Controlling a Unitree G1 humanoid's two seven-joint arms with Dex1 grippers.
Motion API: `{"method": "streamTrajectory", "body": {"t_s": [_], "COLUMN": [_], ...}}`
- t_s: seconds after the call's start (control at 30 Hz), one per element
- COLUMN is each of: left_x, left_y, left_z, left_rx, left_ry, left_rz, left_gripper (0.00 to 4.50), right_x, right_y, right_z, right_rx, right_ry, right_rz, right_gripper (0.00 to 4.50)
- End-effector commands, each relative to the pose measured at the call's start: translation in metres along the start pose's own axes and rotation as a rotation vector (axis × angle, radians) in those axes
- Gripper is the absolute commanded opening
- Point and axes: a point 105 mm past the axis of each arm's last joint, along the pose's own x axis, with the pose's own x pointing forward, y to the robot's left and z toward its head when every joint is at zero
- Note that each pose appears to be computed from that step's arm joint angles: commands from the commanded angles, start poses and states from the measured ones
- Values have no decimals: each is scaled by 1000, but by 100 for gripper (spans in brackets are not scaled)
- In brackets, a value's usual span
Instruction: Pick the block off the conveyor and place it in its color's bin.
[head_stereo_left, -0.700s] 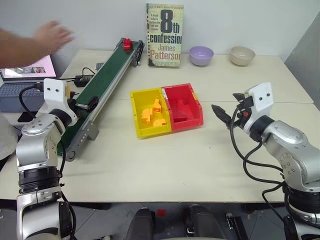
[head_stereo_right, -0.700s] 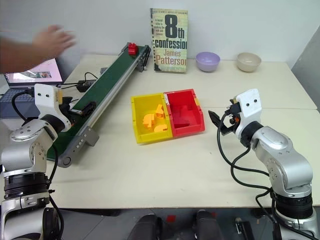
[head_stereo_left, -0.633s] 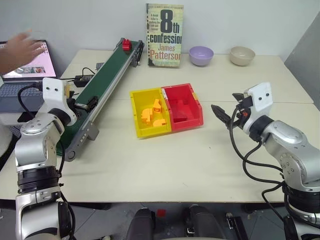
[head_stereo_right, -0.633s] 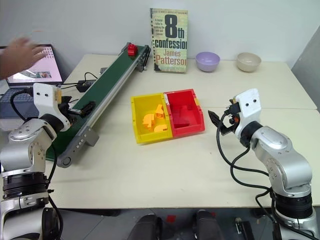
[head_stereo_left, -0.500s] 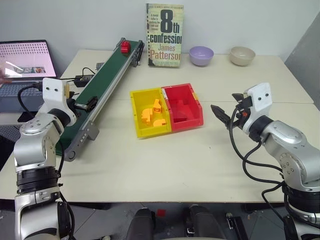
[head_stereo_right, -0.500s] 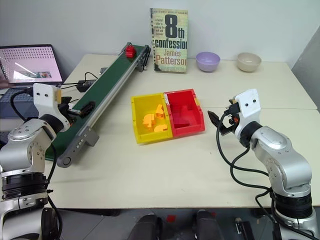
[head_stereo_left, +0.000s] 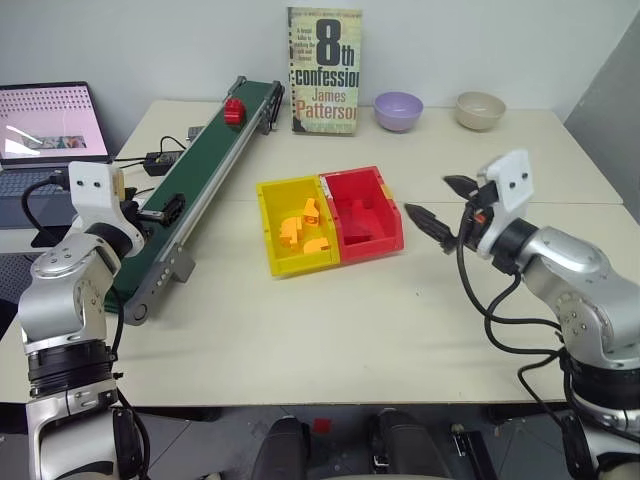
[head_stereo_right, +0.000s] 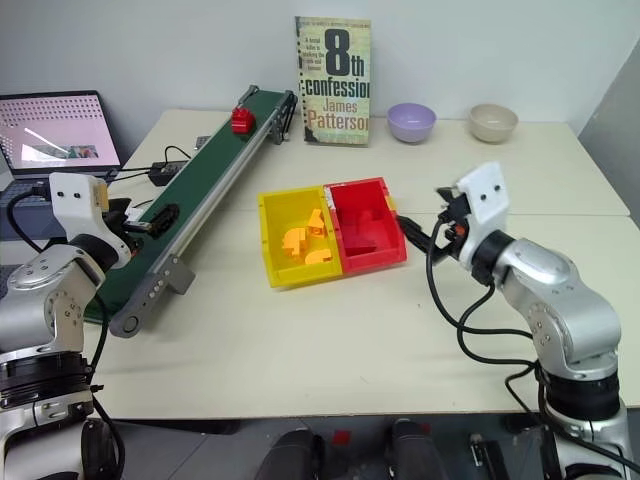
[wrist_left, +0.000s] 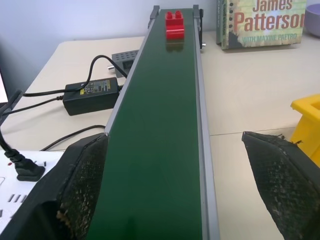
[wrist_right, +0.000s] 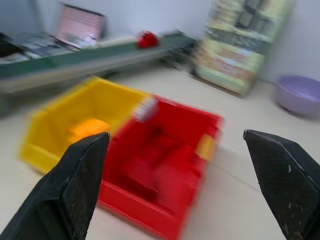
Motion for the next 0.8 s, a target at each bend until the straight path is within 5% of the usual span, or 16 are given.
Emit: {"method": "streamTrajectory", "body": {"t_s": [0.03,0.8], "left_x": [-2,9], "left_y": [2,0], "left_z": [16,9], "left_rx": [-7,-43], "left_ry": [-65,-19], "left_rz": [2,-28], "left_gripper": [445,445], "right_x": [-1,-4], "right_y": [12,51], "right_z": [12,17], "right_rx": [-1,37], "right_ry": [-41,-32], "right_rz": [109,343], "right_gripper": [450,450]}}
